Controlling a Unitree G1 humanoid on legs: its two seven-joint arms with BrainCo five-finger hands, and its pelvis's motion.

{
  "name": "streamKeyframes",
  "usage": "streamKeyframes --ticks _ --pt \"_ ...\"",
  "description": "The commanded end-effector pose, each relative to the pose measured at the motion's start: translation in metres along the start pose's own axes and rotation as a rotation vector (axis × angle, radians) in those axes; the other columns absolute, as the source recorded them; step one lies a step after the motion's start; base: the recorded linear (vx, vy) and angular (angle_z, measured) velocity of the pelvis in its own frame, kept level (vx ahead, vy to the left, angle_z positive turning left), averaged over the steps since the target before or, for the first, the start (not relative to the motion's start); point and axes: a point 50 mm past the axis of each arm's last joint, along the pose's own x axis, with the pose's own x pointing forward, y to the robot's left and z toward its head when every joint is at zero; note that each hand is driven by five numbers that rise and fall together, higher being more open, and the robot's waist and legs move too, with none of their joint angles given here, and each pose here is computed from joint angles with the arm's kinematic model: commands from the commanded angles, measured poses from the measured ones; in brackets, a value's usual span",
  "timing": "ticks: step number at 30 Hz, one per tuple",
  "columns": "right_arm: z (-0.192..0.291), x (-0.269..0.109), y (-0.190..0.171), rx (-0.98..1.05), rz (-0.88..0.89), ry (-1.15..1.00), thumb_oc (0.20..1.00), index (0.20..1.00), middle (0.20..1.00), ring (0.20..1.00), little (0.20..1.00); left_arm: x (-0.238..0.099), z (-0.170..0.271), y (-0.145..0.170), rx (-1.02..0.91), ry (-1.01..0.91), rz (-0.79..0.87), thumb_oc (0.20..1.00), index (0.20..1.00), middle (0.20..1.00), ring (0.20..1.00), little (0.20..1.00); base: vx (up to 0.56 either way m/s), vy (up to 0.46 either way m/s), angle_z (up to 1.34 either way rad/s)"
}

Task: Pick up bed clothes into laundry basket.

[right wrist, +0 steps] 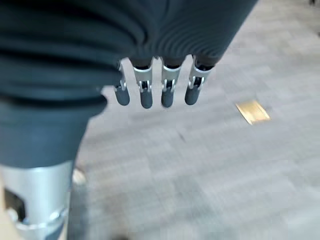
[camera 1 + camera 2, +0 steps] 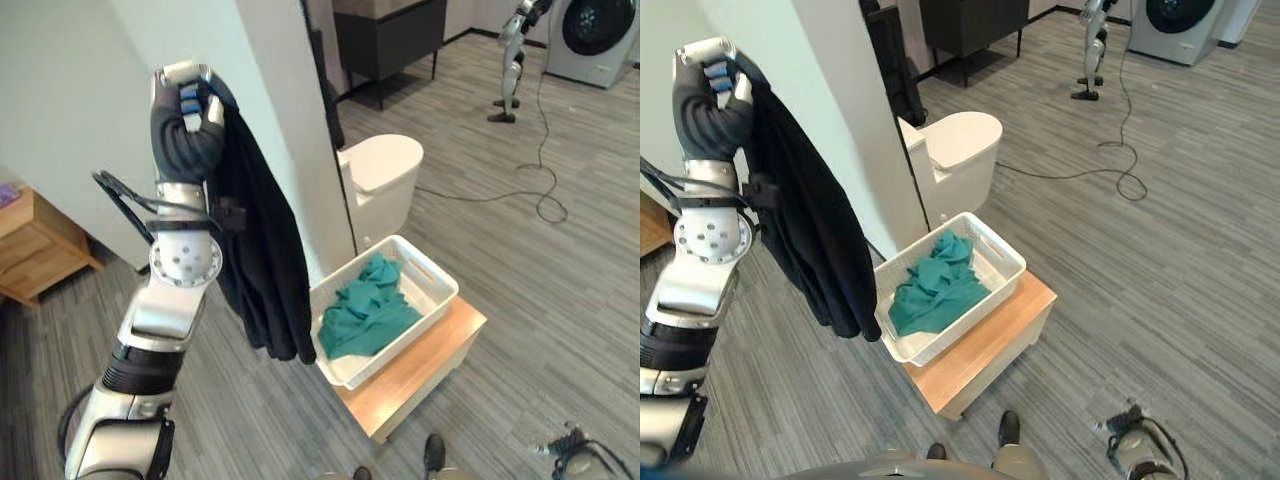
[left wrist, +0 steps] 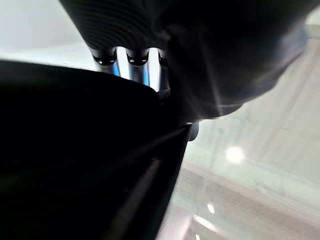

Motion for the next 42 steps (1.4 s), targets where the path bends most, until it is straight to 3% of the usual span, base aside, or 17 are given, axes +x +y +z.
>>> streamKeyframes --ticks 1,11,21,34,42 --pt "0.006 0.000 0.004 -0.005 0.029 -0.016 1.000 1.000 1.000 1.000 1.000 0.035 0.017 0.011 0.081 -0.123 0.061 0.200 0.200 0.200 0.200 0.200 0.00 -0.015 -0.10" --pt "0.009 -0.005 0.023 0.021 0.090 -0.025 1.000 1.000 1.000 1.000 1.000 0.097 0.024 0.027 0.284 -0.144 0.128 0.200 0.200 0.200 0.200 0.200 0.01 -0.008 -0.12" --pt "0.025 -0.004 0.022 0.032 0.079 -0.057 1.000 1.000 1.000 1.000 1.000 0.110 0.019 -0.002 0.276 -0.094 0.059 0.200 0.200 0.200 0.200 0.200 -0.01 -0.001 -0.11" --pt "0.030 -0.008 0.032 0.014 0.095 -0.071 1.000 1.000 1.000 1.000 1.000 0.086 -0.008 -0.060 0.177 0.047 -0.094 0.200 0.200 0.200 0.200 0.200 -0.01 0.004 -0.05" --pt "0.039 -0.010 0.036 0.021 0.090 -0.106 1.000 1.000 1.000 1.000 1.000 0.022 -0.034 -0.130 0.049 0.221 -0.303 0.200 0.200 0.200 0.200 0.200 -0.03 0.005 -0.11"
